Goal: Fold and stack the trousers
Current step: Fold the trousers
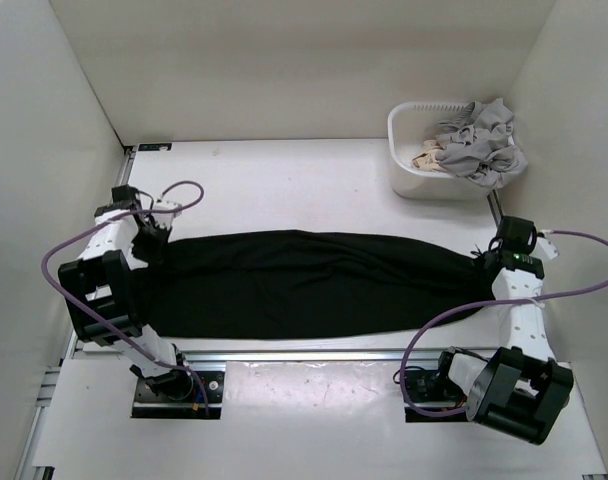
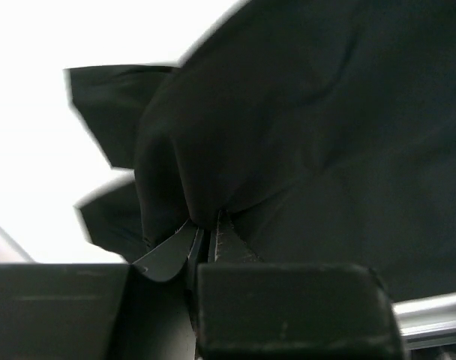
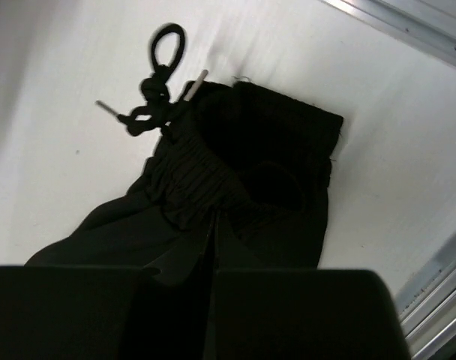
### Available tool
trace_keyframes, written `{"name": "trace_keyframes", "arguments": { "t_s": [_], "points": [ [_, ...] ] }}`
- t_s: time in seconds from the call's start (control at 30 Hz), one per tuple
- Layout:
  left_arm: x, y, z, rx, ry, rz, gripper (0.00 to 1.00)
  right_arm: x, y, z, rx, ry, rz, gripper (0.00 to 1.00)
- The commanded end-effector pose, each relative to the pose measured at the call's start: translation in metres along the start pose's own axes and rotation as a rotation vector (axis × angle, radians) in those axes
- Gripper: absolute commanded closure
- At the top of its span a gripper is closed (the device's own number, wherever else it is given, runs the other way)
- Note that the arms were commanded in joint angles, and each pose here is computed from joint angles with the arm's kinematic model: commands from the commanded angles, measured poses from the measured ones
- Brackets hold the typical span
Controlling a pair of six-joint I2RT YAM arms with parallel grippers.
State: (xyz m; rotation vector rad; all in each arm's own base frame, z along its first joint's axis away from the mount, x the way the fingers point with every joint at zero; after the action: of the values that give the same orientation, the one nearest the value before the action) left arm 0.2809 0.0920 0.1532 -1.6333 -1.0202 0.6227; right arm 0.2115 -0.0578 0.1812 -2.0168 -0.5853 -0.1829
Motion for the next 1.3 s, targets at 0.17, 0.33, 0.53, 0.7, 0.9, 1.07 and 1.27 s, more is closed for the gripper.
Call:
{"name": "trace_keyframes", "arguments": {
  "t_s": [0.17, 0.33, 0.53, 0.7, 0.9, 1.07, 1.27],
  "points": [
    [0.021, -0.029, 0.003, -0.158, -0.052, 0.04, 0.57, -0.011, 0.004, 0.008, 0.012, 0.03, 0.008, 1.0],
    [0.045, -0.025, -0.006, -0.148, -0.056, 0.043, 0.55, -0.01, 0.005, 0.007, 0.007, 0.022, 0.001, 1.0],
    [0.049, 0.014, 0.01, -0.033, -0.116, 0.182, 0.53, -0.003, 0.002, -0.004, 0.006, -0.031, 0.033, 1.0],
    [0.069, 0.031, 0.012, -0.03, -0.154, 0.101, 0.51, 0.002, 0.002, -0.01, 0.016, -0.065, 0.062, 1.0],
    [0.083, 0.051, 0.012, 0.009, -0.157, 0.087, 0.44, -0.003, 0.001, -0.013, -0.015, -0.083, 0.112, 1.0],
    [0.082, 0.059, 0.029, 0.077, -0.138, 0.106, 0.47, -0.002, -0.002, -0.018, -0.036, -0.083, 0.127, 1.0],
    [0.08, 0.065, 0.038, 0.071, -0.126, 0.186, 0.86, -0.001, 0.0, -0.02, -0.046, -0.086, 0.144, 1.0]
  ]
}}
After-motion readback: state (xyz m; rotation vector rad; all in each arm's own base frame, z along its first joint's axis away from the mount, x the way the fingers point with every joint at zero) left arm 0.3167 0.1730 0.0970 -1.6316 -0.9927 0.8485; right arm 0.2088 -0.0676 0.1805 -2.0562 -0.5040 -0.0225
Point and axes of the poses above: each gripper's point midway between its finger pads, its own y axis out along the fingers, its own x axis along the line the jaws close on, z = x × y, the point moved 9 cm from there along -y, back along the fingers, and after that the axes turned 12 degrees about y, right-handed, at the moved point
